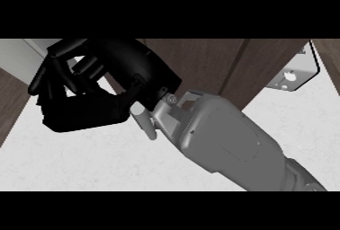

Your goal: Pick up the wine, place it into the cabinet and close the cabinet

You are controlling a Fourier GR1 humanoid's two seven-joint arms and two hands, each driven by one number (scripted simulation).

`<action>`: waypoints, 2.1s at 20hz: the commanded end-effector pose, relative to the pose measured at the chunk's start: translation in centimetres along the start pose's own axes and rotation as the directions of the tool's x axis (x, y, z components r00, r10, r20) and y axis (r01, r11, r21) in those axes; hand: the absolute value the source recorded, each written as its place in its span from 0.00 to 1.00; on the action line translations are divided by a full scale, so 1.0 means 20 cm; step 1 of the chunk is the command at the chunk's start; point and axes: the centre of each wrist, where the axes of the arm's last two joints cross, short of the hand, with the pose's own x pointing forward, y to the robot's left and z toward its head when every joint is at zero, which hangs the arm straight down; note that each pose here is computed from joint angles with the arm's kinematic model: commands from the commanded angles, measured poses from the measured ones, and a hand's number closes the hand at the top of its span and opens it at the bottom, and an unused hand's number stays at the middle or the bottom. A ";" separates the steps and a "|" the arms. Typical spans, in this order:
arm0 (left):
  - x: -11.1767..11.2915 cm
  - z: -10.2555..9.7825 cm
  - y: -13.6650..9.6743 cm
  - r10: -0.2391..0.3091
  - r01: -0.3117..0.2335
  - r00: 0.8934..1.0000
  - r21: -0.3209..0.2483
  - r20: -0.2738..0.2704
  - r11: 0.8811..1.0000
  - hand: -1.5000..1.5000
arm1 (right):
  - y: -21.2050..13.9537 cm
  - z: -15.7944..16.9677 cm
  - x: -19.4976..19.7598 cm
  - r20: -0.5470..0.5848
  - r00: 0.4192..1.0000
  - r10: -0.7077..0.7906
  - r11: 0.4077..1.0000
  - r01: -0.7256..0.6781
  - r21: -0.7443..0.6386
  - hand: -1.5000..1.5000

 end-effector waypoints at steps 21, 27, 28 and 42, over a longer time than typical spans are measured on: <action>0.05 0.00 0.12 0.030 -0.030 0.998 -0.002 0.055 1.000 0.00 | -0.36 -0.29 -0.38 -0.282 0.942 -0.184 0.859 0.294 0.420 1.00; 0.03 0.02 0.12 0.026 -0.026 0.999 -0.001 0.041 1.000 0.00 | -0.48 -0.25 -0.42 -0.278 0.933 -0.230 0.887 0.318 0.334 1.00; 0.07 -0.03 0.11 0.015 -0.014 0.998 -0.017 0.057 1.000 0.00 | -0.54 -0.23 -0.41 -0.261 0.940 -0.221 0.896 0.301 0.326 1.00; 0.06 -0.08 0.09 -0.005 0.006 0.999 -0.047 0.038 0.999 0.00 | -0.72 -0.12 -0.40 -0.130 0.977 -0.170 0.976 0.186 0.116 1.00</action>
